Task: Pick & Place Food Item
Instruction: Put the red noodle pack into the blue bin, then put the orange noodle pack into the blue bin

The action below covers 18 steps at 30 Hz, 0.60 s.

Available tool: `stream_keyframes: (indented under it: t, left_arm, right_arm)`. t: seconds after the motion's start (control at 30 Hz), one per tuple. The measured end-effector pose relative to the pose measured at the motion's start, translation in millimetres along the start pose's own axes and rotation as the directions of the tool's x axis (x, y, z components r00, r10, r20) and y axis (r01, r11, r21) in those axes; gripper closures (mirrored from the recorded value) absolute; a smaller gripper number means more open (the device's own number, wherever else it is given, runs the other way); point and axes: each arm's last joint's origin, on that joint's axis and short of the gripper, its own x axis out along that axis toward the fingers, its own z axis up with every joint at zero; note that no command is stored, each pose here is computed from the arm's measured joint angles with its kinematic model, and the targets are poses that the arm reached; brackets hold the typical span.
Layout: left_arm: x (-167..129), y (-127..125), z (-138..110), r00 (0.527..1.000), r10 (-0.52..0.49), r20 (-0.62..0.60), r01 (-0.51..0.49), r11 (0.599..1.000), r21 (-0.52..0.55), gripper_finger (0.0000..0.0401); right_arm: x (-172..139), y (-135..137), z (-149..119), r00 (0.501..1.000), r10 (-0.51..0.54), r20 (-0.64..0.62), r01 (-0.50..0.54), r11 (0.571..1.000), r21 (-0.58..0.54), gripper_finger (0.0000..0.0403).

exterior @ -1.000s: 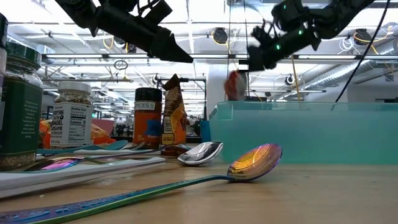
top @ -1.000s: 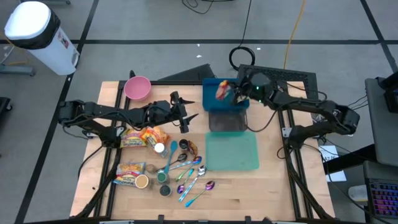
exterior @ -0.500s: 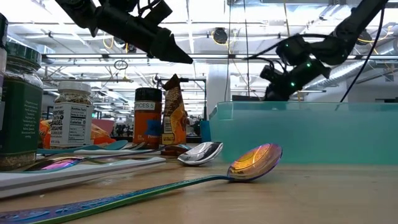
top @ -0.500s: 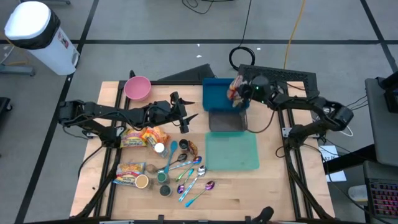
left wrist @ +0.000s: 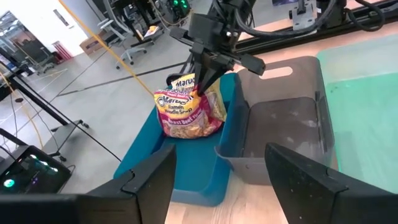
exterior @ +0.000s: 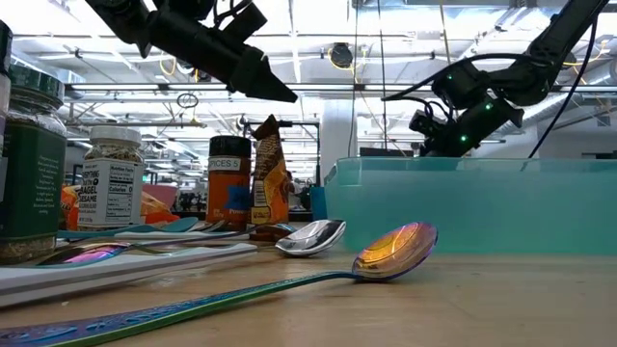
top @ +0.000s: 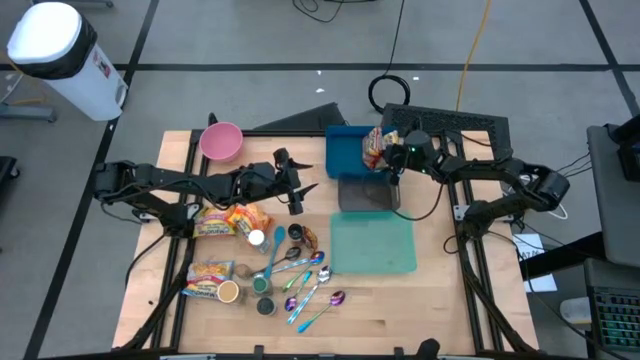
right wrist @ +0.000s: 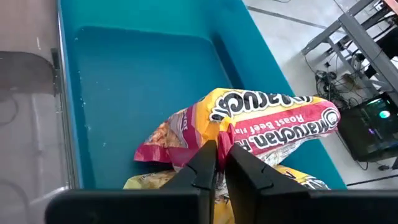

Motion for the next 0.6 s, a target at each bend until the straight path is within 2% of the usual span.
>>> stream_keyframes:
  t: [0.1,0.23,0.43,0.6]
  left_arm:
    - [0,0,0,1.000,-0.002,-0.004,0.002,1.000,0.001,0.0152]
    - [0,0,0,1.000,-0.001,-0.004,0.001,1.000,-0.005,0.0153]
    - [-4,2,2,1.000,0.001,0.003,-0.001,0.994,-0.105,0.0153]
    - [-18,7,4,0.999,-0.014,-0.042,0.008,0.990,-0.138,0.0153]
  right_arm:
    - [0,-2,1,0.999,-0.033,0.005,0.033,0.999,0.029,0.0366]
    - [-4,-4,5,0.998,-0.054,0.032,0.048,0.986,0.159,0.0334]
    - [-20,-11,17,0.991,-0.091,0.098,0.044,0.914,0.402,0.0257]
    - [-41,-11,33,0.973,-0.110,0.202,0.006,0.889,0.457,0.0191]
